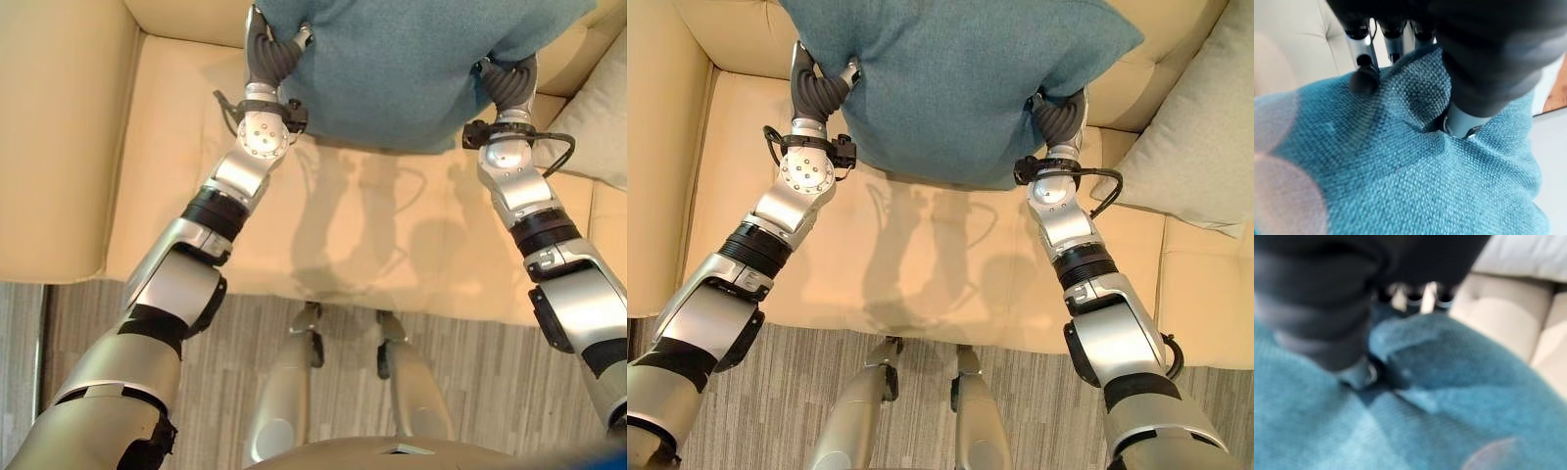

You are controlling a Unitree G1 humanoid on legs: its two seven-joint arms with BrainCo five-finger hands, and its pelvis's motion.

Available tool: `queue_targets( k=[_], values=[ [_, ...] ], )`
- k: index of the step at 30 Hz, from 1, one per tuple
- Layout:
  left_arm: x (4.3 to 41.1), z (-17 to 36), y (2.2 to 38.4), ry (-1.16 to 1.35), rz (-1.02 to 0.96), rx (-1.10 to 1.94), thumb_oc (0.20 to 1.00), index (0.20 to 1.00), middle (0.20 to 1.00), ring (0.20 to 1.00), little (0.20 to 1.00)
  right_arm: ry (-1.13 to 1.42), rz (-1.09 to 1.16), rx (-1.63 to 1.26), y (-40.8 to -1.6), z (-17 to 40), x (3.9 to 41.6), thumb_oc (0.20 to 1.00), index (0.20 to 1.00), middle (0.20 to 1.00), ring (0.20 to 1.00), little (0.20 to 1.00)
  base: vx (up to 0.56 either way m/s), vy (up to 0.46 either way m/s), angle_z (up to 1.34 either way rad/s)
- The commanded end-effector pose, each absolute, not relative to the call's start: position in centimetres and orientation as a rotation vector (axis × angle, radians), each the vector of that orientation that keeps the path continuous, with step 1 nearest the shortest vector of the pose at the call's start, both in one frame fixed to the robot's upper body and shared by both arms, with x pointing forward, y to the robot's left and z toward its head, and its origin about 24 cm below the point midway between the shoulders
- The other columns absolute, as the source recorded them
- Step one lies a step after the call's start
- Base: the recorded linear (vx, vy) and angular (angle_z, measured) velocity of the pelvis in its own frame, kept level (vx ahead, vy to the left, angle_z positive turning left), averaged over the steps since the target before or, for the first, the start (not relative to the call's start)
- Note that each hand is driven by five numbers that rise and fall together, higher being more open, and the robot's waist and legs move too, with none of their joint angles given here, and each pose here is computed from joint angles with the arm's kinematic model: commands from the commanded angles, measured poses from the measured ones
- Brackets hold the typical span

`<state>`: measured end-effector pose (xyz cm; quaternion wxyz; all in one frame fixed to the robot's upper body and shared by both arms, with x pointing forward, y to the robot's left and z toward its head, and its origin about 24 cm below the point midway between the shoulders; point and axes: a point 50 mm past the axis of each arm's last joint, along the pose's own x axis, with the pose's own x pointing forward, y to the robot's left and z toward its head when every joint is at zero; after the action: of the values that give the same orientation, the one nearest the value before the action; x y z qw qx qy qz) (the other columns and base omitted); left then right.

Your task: Pick up all the scattered cushions and arrange them neatly on the sofa.

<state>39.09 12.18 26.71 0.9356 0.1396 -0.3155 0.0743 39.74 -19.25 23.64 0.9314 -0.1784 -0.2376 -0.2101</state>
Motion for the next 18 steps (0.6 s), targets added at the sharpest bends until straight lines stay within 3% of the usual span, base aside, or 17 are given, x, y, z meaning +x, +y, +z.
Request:
queue_targets(
  k=[1, 18],
  values=[
    [38.3, 31.0, 8.3, -0.814, 0.033, 0.334, 0.200, 0.200, 0.200, 0.200, 0.200, -0.698, -0.398, -0.485, -16.5, 30.1, 39.6, 0.200, 0.200, 0.200, 0.200, 0.200, 0.01, 0.012, -0.05],
    [39.0, 34.9, 7.2, -0.823, 0.095, 0.364, 0.200, 0.200, 0.200, 0.200, 0.200, -0.709, -0.584, -0.776, -17.3, 34.9, 40.0, 0.200, 0.200, 0.200, 0.200, 0.200, 0.03, -0.014, -0.04]
  ],
)
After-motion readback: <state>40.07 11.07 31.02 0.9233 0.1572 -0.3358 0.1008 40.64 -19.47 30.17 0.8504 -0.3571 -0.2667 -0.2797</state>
